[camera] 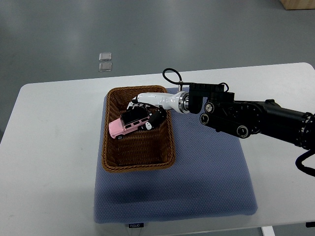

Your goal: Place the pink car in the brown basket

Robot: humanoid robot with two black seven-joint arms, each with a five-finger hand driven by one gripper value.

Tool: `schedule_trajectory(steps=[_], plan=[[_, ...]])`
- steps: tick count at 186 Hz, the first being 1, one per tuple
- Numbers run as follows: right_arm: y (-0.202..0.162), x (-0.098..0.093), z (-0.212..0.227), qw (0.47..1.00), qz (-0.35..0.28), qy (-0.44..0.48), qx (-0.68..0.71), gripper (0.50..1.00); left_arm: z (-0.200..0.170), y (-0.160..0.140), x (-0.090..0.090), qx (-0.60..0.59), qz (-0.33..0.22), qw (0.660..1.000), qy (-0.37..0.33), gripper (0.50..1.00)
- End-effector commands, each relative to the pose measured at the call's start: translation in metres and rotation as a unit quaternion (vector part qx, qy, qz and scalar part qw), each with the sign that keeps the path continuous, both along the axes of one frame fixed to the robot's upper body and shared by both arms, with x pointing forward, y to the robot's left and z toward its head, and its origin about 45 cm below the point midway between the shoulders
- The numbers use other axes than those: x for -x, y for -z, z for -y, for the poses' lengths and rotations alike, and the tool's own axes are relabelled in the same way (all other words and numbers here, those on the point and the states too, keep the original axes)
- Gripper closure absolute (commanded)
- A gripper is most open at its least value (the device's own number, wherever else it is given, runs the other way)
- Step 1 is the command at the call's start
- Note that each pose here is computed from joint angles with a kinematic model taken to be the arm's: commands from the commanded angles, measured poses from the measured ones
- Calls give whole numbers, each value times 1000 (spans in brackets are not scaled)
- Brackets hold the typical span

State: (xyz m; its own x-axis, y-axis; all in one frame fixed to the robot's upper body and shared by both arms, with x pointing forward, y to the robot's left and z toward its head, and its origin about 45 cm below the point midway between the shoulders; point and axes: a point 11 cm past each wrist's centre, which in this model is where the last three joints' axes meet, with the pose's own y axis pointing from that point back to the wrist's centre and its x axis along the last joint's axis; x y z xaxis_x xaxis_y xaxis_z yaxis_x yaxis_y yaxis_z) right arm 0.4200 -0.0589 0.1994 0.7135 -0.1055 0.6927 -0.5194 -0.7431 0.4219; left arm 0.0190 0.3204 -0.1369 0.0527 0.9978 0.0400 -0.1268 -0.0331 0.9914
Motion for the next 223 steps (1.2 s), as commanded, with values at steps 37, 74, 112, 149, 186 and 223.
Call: schedule_trajectory(steps=[37, 74, 112, 149, 186, 223], plan=[[-4, -5, 9, 1000, 2, 11, -4, 591, -1, 0, 0, -2, 0, 1000, -2, 500], [-41, -33, 44, 995, 15, 71, -62, 591, -2, 0, 0, -3, 1, 1000, -1, 500], [-66, -54, 116, 942, -33, 205, -263, 591, -3, 0, 0, -4, 0, 1000, -2, 500], [-53, -50, 190, 760, -113, 339, -543, 591, -3, 0, 0, -5, 0, 1000, -1, 500], [4, -29, 225, 585, -184, 413, -673, 591, -3, 0, 0, -5, 0, 1000, 1, 500], [39, -13, 234, 537, -225, 407, -704, 589, -3, 0, 0, -5, -1, 1000, 1, 500]])
